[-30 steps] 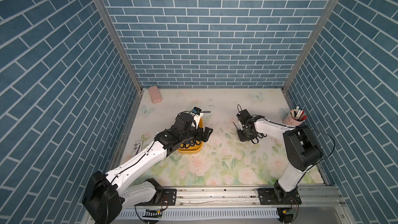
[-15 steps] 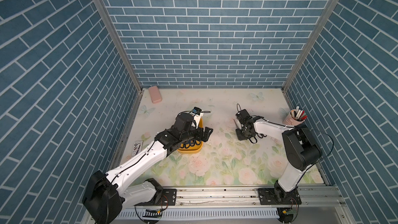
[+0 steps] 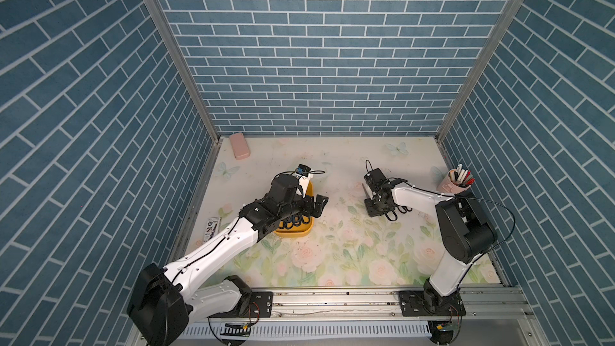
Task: Put the scissors into the storage box
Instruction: Pick up the scissors from the center of the board, then place the scissors in the storage box, then move the scissors to the center of the board.
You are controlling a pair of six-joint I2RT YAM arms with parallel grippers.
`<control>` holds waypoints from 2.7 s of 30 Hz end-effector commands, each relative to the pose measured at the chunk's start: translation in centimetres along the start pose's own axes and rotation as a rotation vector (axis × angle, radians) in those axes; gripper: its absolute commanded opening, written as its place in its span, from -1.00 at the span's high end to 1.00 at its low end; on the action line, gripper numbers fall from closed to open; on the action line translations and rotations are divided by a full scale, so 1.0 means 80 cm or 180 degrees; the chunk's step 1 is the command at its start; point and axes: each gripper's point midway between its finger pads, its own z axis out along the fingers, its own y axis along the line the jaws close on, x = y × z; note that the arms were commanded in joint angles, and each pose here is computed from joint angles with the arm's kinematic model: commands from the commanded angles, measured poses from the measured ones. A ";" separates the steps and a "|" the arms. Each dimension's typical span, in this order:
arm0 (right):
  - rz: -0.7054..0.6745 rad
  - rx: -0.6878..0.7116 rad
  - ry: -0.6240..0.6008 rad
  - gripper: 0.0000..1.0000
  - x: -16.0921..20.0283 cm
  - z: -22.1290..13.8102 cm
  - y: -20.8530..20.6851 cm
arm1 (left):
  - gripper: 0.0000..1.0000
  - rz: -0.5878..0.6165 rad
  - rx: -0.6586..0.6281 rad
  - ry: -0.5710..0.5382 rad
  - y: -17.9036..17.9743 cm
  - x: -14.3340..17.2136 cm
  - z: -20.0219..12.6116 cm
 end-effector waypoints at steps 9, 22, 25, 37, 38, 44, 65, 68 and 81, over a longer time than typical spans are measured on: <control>0.0045 -0.0289 -0.0149 1.00 -0.013 -0.072 0.044 | -0.99 0.0209 -0.0005 -0.0369 0.021 0.002 -0.032; -0.0418 -0.1381 -0.0567 1.00 -0.046 -0.173 0.250 | -1.00 -0.0780 -0.1139 -0.0494 0.172 0.012 -0.090; -0.0483 -0.1592 -0.0574 1.00 -0.043 -0.181 0.305 | -1.00 -0.1012 -0.1304 -0.0492 0.198 0.024 -0.098; -0.0167 -0.1614 -0.0689 1.00 -0.056 -0.137 0.380 | -1.00 -0.1155 -0.1682 -0.0620 0.222 0.027 -0.124; -0.0174 -0.1578 -0.0679 1.00 -0.059 -0.131 0.383 | -1.00 -0.1148 -0.1671 -0.0617 0.221 0.026 -0.124; -0.0216 -0.1452 -0.0639 1.00 -0.062 -0.110 0.397 | -1.00 -0.1186 -0.1753 -0.0564 0.224 0.031 -0.128; 0.0583 -0.0214 -0.1490 -0.55 -0.089 -0.176 0.058 | -1.00 0.0165 0.0318 -0.1267 -0.037 -0.102 -0.113; 0.0667 -0.0148 -0.1115 -0.49 -0.058 -0.139 -0.006 | -1.00 0.0613 0.0913 -0.0963 -0.129 -0.080 -0.082; 0.0964 0.0148 -0.0385 -0.35 0.013 -0.052 -0.118 | -1.00 0.0933 0.1641 -0.0255 -0.255 0.007 0.013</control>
